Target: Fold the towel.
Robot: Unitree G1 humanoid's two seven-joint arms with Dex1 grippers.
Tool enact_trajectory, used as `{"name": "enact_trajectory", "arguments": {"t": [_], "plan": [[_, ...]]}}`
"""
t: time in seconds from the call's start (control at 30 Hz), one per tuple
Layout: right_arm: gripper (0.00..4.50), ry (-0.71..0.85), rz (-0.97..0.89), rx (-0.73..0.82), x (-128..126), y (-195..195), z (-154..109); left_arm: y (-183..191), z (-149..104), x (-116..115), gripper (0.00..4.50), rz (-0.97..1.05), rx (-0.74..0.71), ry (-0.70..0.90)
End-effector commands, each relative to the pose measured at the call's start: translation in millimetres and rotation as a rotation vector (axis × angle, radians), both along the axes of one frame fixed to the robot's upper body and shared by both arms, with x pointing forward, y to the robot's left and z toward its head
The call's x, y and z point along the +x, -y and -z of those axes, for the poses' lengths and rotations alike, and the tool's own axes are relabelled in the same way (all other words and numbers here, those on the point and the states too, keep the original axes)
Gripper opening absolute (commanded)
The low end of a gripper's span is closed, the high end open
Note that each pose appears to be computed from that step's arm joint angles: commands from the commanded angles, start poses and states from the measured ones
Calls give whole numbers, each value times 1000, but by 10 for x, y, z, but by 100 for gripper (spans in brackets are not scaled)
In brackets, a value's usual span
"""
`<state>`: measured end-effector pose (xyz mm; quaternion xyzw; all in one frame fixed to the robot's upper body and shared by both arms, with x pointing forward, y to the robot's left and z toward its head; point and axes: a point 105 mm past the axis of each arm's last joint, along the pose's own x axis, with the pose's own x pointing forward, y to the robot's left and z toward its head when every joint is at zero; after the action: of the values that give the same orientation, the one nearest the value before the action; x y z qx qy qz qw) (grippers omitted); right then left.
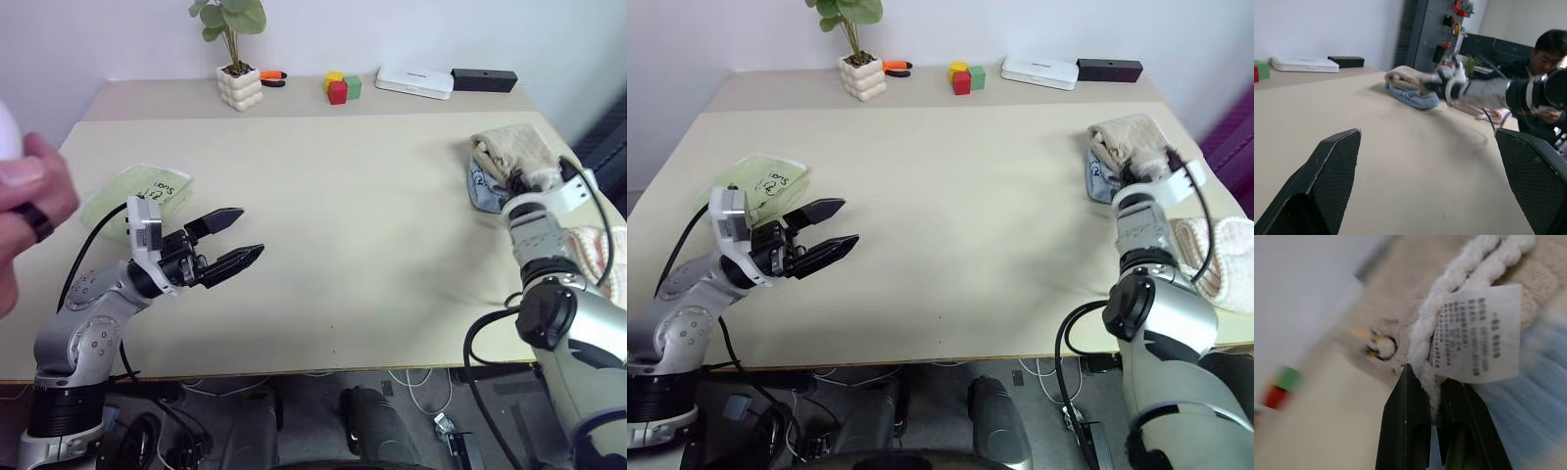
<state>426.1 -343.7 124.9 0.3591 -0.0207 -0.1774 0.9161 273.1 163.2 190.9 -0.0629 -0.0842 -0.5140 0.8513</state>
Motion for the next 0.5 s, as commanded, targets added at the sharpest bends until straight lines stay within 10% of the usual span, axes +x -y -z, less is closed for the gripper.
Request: {"name": "enact_trajectory", "arguments": {"t": [0.03, 0.23, 0.5], "plan": [[3, -16, -19, -35, 44, -69, -27, -33, -124, -43, 450, -4, 16, 51], [3, 41, -50, 8, 101, -139, -139, -9, -136, -38, 450, -5, 17, 58], [353, 74, -37, 16, 87, -56, -247, 2, -129, -41, 450, -7, 12, 58]]}}
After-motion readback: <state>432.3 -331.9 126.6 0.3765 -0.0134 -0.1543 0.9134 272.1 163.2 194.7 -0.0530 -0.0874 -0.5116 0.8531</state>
